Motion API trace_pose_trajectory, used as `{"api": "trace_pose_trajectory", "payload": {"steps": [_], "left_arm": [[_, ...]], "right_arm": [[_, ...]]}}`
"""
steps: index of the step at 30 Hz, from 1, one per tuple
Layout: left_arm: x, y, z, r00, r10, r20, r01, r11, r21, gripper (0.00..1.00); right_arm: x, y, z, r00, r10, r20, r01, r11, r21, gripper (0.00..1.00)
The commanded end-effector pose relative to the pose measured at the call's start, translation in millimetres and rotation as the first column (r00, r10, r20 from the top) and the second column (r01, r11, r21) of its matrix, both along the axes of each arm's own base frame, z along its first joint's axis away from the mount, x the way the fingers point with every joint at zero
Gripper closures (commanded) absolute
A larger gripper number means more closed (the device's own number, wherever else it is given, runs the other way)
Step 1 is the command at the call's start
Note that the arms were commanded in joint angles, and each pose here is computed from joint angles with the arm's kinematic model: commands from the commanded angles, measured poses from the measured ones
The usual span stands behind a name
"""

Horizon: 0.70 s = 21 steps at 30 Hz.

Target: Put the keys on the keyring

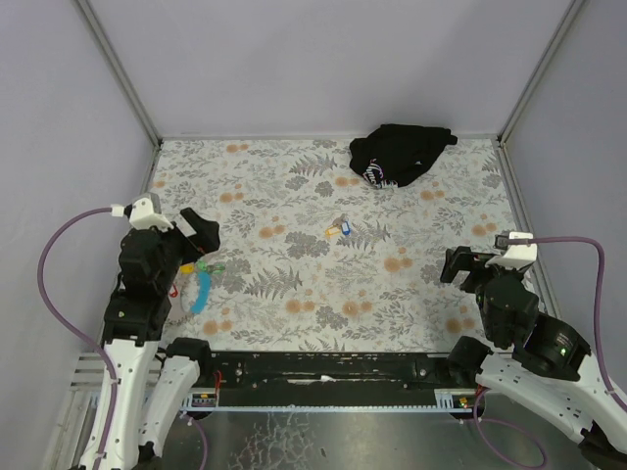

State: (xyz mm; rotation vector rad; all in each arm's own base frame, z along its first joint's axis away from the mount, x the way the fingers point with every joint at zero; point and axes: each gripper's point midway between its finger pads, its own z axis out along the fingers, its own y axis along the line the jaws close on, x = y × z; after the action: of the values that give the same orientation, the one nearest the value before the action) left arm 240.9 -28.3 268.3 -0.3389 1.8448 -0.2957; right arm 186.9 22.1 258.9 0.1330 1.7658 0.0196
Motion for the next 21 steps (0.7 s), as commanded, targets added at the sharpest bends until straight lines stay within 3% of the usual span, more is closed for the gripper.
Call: {"api": "trace_pose_trajectory", "payload": {"steps": [1,9,15,21], "left_arm": [[5,-3,-18,0.997,0.019,-0.071,-0.023,0.998,-0.058,0.0],[25,-27,-69,0.967,-0.019,-0.255,-0.041,0.973,-0.229,0.0],[36,-10,-132,0.893,0.164,-0.42,-0.29,0.922,-0.258,0.0],[37,25,-166,0.812,0.387,-0.436,-0.497,0.85,-0.172,0.0]], "right_arm": [[3,7,5,1.0,0.021,0.011,-0.021,0.999,0.024,0.01],[0,17,4,0.996,0.085,0.016,-0.086,0.995,0.05,0.01],[-4,25,6,0.988,0.15,0.034,-0.152,0.986,0.074,0.01],[-9,31,10,0.976,0.205,0.07,-0.212,0.971,0.109,0.01]]}}
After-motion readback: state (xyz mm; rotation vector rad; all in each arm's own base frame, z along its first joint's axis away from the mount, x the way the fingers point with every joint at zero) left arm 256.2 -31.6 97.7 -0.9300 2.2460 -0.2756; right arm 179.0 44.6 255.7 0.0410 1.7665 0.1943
